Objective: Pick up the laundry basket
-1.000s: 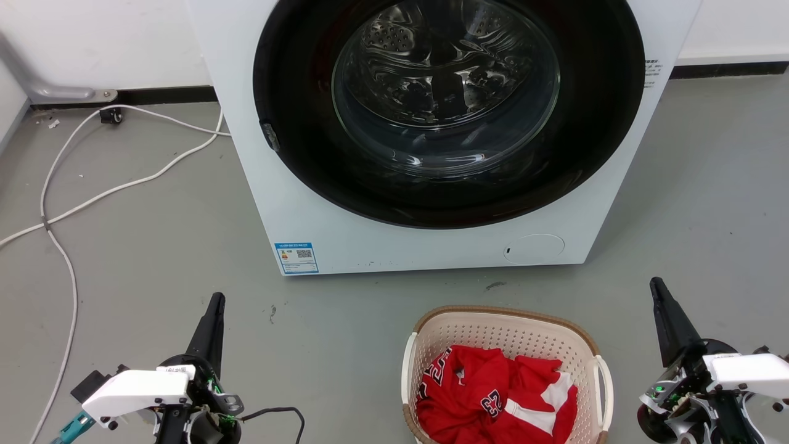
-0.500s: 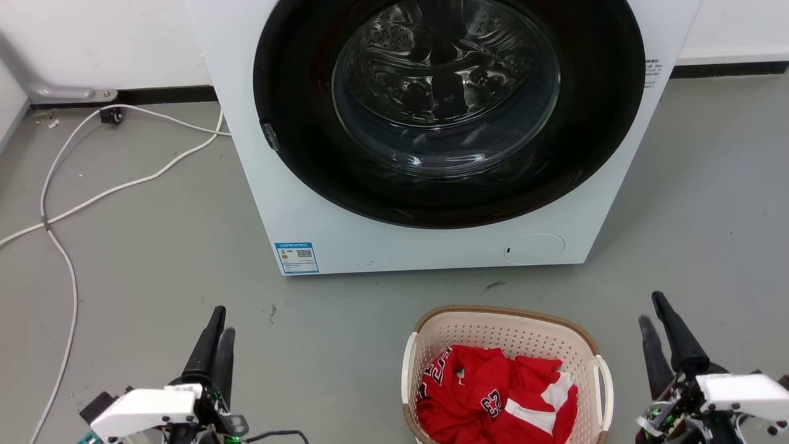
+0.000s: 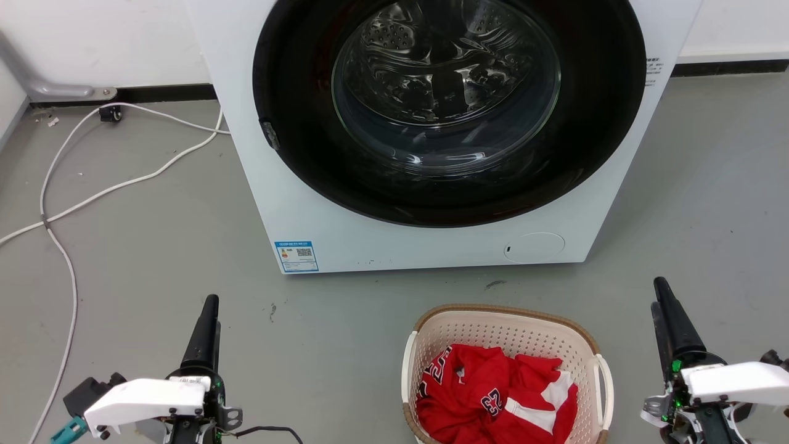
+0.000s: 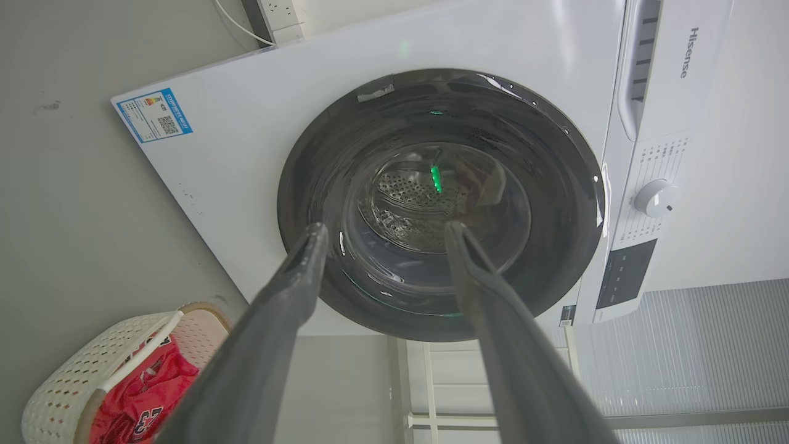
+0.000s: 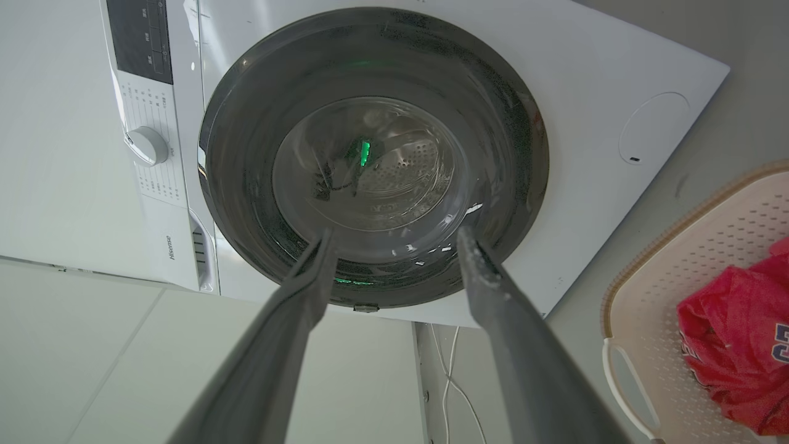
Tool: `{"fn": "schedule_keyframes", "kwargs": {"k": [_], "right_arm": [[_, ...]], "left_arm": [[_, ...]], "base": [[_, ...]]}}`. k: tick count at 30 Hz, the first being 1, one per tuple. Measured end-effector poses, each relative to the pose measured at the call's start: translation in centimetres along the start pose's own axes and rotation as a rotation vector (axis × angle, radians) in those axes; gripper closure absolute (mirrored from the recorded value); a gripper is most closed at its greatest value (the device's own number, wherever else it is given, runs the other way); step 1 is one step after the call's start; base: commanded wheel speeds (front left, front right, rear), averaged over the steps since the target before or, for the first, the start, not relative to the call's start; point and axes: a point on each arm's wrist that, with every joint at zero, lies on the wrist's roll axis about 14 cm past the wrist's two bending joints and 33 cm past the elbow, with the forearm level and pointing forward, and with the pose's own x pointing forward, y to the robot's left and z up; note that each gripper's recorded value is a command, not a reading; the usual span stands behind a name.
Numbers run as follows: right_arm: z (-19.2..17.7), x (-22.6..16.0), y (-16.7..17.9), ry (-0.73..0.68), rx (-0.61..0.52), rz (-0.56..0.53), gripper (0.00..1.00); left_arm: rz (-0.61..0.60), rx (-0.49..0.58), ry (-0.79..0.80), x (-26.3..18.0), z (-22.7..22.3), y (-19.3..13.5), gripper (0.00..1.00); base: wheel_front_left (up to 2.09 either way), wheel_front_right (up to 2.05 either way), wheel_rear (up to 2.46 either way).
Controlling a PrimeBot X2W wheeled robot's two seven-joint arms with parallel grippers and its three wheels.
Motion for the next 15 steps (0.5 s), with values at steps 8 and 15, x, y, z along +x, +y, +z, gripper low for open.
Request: {"fn": "schedule_keyframes", "kwargs": {"k": [8,15], "right_arm": [[-0.4,0.2,1.8,0.001,-0.204,0.054,0.0],[-0.5,0.0,2.3,-0.008,-0.368,0.074,0.0]], "left_arm": [[-0.008,0.17,-0.009,0.2,-0.2,-1.1,0.0],[-0.013,0.329,-0.007,0.3,-0.8,-1.7,0.0]], "base": [[0.0,0.0,0.0],[0.0,0.0,0.0]]}}
